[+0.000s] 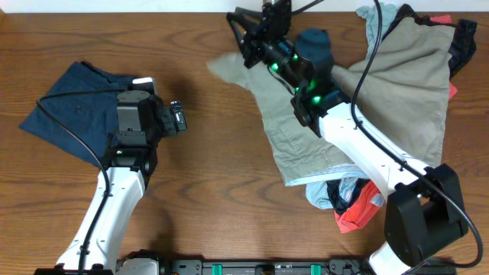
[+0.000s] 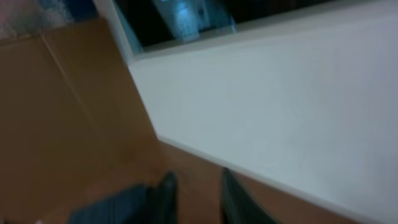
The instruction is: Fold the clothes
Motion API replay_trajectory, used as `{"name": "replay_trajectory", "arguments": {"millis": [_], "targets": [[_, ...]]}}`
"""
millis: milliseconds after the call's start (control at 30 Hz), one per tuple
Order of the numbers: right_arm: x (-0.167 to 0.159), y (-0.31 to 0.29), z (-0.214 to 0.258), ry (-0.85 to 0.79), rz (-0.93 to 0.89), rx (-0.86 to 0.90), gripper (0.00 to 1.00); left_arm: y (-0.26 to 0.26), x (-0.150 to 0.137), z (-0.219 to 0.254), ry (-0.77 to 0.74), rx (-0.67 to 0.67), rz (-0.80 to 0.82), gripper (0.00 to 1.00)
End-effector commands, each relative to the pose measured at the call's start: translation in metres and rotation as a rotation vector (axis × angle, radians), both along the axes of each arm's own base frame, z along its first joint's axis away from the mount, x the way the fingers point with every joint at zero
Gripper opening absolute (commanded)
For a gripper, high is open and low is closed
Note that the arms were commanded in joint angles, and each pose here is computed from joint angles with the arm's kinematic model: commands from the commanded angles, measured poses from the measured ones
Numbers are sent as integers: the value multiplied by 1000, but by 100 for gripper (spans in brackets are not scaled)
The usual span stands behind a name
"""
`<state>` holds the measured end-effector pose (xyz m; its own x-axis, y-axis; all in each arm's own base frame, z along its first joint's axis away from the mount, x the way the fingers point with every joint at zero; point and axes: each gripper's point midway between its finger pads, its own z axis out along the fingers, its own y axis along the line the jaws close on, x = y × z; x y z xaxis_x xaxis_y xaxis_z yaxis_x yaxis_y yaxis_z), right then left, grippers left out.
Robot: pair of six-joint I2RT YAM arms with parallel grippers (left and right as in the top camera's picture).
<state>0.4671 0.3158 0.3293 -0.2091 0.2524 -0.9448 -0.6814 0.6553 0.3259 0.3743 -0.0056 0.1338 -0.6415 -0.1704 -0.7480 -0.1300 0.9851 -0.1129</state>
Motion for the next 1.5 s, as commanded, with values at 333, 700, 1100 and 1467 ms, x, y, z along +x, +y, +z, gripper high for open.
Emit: {"name": "replay_trajectory", "arguments": {"millis": [333,700,1100,1467], "targets": [[15,-115,-157,439,-406,-576,99,2,6,9,-26,-52,56,98],[-30,-249,-223,899,-580,-716,99,-36,2,0,19,-211,-88,98],[-84,-376,-244,1278,-871,-569,99,-116,-10,-47,193,-374,-165,98],[-98,-471,-241,1314,-1092,-407,99,-182,-19,-81,322,-593,-108,98]]}}
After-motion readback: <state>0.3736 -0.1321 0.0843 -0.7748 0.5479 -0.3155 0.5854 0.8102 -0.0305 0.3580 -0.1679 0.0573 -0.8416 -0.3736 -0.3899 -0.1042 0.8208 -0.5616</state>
